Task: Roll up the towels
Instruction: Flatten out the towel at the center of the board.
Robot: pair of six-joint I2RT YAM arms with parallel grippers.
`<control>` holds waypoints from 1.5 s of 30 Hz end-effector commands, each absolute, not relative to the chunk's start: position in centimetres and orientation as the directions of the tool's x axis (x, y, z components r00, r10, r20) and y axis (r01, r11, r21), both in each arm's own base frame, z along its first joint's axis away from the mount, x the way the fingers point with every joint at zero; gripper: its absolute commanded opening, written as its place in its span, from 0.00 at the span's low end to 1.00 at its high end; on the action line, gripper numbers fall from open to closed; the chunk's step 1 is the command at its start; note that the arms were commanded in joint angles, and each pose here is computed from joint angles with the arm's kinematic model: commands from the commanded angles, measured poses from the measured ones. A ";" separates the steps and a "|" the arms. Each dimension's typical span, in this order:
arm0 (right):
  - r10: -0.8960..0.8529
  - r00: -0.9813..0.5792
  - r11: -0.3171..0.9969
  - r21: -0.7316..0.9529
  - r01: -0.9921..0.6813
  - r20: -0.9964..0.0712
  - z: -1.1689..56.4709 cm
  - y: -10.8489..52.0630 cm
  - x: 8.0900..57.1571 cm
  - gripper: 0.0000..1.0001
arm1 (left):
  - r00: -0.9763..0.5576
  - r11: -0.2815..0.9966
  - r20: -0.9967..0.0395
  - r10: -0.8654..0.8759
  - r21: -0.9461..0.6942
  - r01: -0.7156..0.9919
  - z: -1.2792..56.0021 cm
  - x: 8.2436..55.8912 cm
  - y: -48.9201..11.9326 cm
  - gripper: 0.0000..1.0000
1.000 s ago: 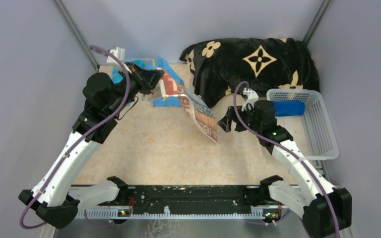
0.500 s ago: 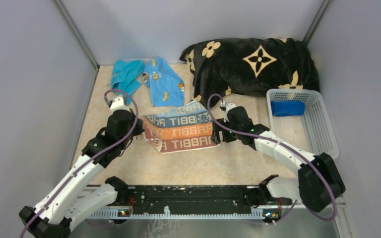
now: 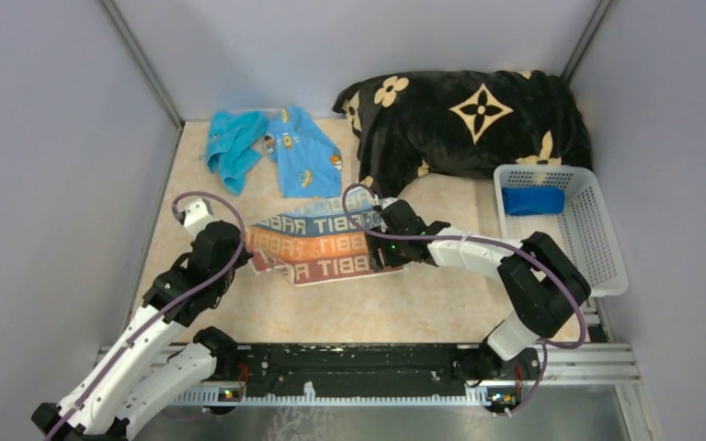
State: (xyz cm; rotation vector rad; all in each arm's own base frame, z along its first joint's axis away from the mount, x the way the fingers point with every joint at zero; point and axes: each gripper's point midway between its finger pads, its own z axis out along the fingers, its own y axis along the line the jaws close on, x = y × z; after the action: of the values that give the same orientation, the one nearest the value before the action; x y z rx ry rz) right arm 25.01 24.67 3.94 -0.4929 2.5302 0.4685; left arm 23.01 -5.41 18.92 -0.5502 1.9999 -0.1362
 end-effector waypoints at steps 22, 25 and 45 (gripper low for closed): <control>0.277 -0.860 0.955 0.218 0.199 -0.428 4.3 10.4 19.1 0.68 | -0.489 0.902 -0.758 -0.431 -0.343 -0.263 16.7 24.3 -8.6 0.10; 0.277 -0.850 0.959 0.192 0.211 -0.449 4.9 9.8 19.3 0.67 | -0.476 0.902 -0.766 -0.432 -0.353 -0.250 17.2 24.1 -8.5 0.10; 0.260 -0.932 0.964 0.118 0.237 -0.254 0.8 11.4 14.7 0.53 | -0.533 0.909 -0.737 -0.416 -0.357 -0.215 15.5 23.8 -9.7 0.11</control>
State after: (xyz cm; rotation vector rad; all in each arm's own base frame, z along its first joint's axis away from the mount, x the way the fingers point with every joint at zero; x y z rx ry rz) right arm 15.83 11.86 1.69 0.3149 2.8086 0.2040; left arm 23.68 -9.66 15.52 -0.4460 2.1610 -0.2652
